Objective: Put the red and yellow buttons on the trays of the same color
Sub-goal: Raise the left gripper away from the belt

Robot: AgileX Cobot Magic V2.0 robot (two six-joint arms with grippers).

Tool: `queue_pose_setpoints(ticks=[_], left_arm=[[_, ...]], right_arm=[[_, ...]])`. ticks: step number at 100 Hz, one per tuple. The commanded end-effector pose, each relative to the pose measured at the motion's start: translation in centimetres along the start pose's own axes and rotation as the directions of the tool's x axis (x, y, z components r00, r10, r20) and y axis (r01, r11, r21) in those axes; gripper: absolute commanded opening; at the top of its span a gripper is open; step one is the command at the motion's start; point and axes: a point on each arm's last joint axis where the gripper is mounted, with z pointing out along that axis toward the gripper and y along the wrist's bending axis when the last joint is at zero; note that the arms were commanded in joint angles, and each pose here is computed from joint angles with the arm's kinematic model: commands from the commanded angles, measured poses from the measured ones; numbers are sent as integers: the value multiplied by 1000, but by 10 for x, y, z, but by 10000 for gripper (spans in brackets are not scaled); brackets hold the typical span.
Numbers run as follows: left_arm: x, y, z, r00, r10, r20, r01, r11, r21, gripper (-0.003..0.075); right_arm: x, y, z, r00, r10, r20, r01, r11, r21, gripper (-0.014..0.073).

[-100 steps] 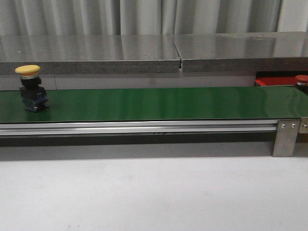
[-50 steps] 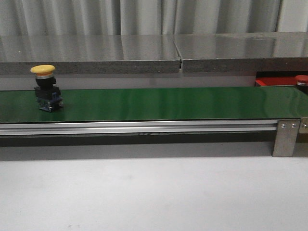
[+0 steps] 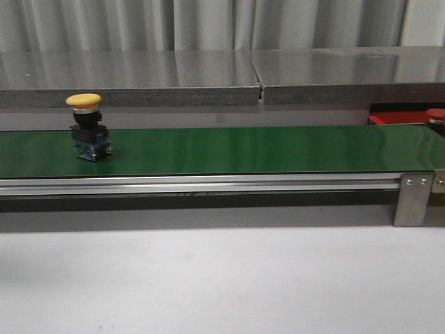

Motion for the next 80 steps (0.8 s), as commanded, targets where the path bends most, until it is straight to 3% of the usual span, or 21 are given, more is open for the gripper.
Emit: queue_pose_setpoints(ticks=[1, 56, 80], left_arm=[[-5, -5, -28, 989, -10, 145, 10, 1000, 0, -19], [89, -24, -102, 960, -73, 269, 60, 997, 56, -19], [102, -26, -115, 953, -58, 298, 44, 998, 55, -19]], right_arm=[[-14, -1, -3, 996, -13, 91, 13, 1000, 10, -122], [-14, -1, -3, 995, -12, 96, 12, 1000, 10, -122], [-26, -1, 7, 1000, -25, -18, 25, 1000, 1, -122]])
